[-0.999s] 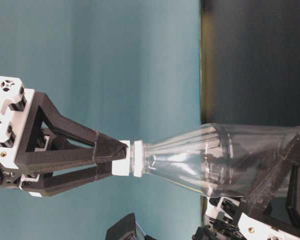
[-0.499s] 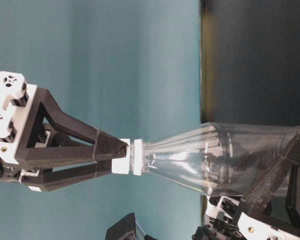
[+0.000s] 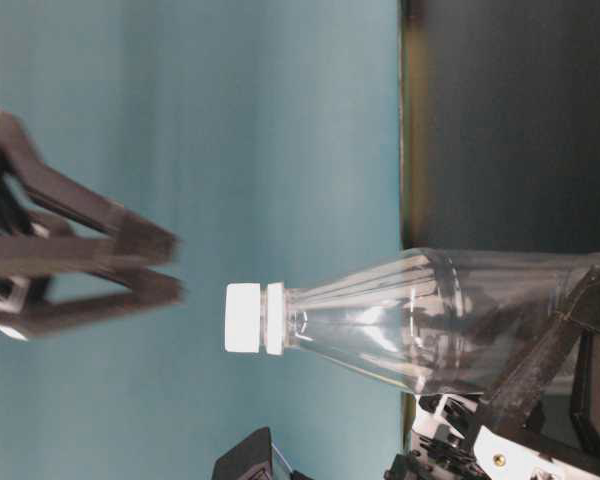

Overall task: Open the bottle cap by holding the bottle with the left arm and twisting the cap with the right arm.
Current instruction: 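Open the right gripper and pull it away from the bottle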

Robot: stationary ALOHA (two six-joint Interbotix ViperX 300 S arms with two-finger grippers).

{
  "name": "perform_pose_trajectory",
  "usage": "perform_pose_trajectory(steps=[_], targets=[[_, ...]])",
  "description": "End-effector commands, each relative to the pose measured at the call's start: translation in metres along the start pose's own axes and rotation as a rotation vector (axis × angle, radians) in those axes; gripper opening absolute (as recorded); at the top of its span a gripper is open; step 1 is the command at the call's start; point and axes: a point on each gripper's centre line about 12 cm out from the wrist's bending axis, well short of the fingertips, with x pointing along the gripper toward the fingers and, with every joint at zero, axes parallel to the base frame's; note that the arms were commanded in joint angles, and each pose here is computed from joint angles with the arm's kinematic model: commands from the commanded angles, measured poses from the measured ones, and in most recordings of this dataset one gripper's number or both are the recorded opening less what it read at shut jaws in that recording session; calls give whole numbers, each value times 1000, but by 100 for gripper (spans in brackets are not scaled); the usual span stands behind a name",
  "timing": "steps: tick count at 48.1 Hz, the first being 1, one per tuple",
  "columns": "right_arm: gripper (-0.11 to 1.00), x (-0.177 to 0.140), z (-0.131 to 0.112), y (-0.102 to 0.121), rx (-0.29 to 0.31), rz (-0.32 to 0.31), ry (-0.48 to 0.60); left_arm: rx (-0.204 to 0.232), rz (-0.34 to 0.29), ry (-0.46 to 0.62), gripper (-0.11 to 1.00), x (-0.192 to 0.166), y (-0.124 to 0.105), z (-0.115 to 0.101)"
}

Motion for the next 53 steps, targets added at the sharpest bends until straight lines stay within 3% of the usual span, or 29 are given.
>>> perform_pose_trajectory(steps=[1, 13, 27, 35, 53], targets=[[78, -34, -9, 2, 34, -34, -52, -2, 2, -14, 81, 0, 1, 4], [78, -56, -35, 15, 101, -44, -78, -11, 2, -13, 81, -2, 1, 4], [78, -78, -55, 27, 211, -81, -250, -11, 2, -13, 81, -2, 1, 4], [77, -67, -69, 36, 228, -84, -299, -12, 2, -13, 81, -2, 1, 4], [77, -69, -106, 53, 259, -118, -519, -13, 0, -12, 81, -2, 1, 4]])
